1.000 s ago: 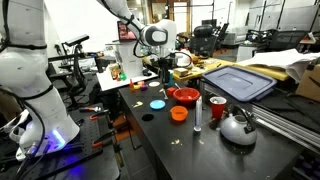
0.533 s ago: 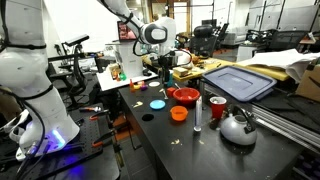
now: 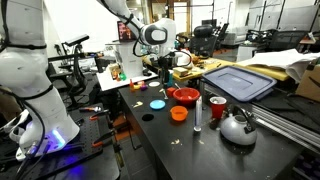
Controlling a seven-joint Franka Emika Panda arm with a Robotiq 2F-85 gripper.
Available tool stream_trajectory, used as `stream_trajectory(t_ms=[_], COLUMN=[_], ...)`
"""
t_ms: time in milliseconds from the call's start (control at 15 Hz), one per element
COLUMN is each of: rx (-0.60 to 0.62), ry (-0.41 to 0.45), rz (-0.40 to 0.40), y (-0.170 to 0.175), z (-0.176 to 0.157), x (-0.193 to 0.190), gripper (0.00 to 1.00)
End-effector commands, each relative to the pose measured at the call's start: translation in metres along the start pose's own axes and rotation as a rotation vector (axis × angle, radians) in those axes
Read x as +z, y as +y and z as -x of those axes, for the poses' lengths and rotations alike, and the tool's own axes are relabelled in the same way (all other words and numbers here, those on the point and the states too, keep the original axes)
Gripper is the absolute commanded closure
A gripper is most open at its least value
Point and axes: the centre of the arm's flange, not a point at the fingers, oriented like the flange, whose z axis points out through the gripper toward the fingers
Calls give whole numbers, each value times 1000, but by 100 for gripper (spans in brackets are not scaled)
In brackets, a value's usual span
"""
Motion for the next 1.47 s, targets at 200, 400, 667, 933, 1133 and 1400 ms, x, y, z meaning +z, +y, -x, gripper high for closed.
stream_trajectory(t_ms=[200,400,667,933,1133,1400], rx=[-26,-10,18,52,79,65], ry=[10,0,-21,-65,-82,-66], rz=[8,11,26,58,78,91], y=[-3,-3,1,9,17,30], z=[3,0,-5,-14,-25,-32], x=[-8,0,21,61,86,87], gripper=[0,34,66,95,100,100])
